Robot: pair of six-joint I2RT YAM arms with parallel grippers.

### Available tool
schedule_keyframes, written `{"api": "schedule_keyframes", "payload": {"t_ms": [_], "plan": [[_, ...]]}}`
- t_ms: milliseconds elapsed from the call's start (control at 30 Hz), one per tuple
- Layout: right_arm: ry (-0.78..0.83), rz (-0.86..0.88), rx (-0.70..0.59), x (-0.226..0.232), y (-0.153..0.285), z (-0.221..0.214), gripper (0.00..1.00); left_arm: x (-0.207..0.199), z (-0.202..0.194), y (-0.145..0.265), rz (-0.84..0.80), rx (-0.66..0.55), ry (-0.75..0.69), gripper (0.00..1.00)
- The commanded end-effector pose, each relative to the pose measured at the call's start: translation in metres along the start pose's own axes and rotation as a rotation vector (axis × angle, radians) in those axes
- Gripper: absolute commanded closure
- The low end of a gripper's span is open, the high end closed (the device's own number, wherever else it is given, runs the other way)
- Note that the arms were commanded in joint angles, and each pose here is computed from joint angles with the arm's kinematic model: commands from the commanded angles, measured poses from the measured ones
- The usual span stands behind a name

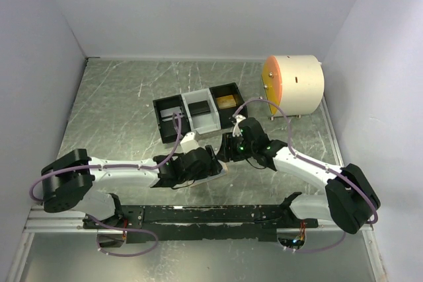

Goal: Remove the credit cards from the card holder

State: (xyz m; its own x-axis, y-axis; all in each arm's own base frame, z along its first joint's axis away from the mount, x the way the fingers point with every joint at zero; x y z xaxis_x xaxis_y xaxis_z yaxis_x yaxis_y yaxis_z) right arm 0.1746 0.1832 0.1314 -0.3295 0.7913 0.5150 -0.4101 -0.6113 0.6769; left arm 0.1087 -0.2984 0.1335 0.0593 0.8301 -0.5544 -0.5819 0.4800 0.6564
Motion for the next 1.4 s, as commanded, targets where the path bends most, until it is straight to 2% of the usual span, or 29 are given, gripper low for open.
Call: {"api": "schedule_keyframes", "payload": {"t_ms": [0, 67, 133, 300, 600, 1167, 1367], "plan": [[0.020, 0.025, 0.018, 0.000, -0.004, 0.000, 0.58, 0.007, -0.001, -0.003, 0.033, -0.033, 0.049, 0.11], [0.017, 0.034, 0.039, 0.000, -0.007, -0.002, 0.64, 0.011, -0.001, -0.005, 0.025, -0.037, 0.063, 0.18], [0.015, 0.052, 0.050, 0.001, -0.009, -0.003, 0.68, 0.015, 0.000, -0.007, 0.022, -0.024, 0.072, 0.20], [-0.003, 0.106, 0.070, 0.003, -0.015, -0.005, 0.71, 0.017, 0.005, -0.013, 0.025, 0.002, 0.083, 0.28], [-0.019, 0.052, 0.099, -0.003, -0.026, -0.006, 0.78, 0.028, 0.010, -0.020, 0.009, 0.002, 0.133, 0.34], [-0.025, 0.023, 0.144, -0.014, -0.040, -0.015, 0.81, 0.036, 0.006, -0.025, 0.003, 0.021, 0.142, 0.41], [-0.047, 0.030, 0.155, -0.015, -0.038, -0.022, 0.81, 0.044, 0.002, -0.030, 0.000, 0.008, 0.201, 0.47]]}}
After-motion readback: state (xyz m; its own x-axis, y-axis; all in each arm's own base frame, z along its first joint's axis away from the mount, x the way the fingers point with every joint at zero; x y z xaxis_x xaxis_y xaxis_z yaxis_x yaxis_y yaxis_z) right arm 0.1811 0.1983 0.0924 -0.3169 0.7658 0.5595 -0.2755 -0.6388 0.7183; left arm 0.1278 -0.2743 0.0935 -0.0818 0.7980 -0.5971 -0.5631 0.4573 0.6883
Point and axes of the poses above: each gripper's point midway between its finger pads, its own y axis back along the fingers, its own x axis along the line the jaws close on, z = x × y, the point moved 9 cm from there along y, back along the fingers, and after that the axes turned 3 degrees about -y, right-handed, at the moved point
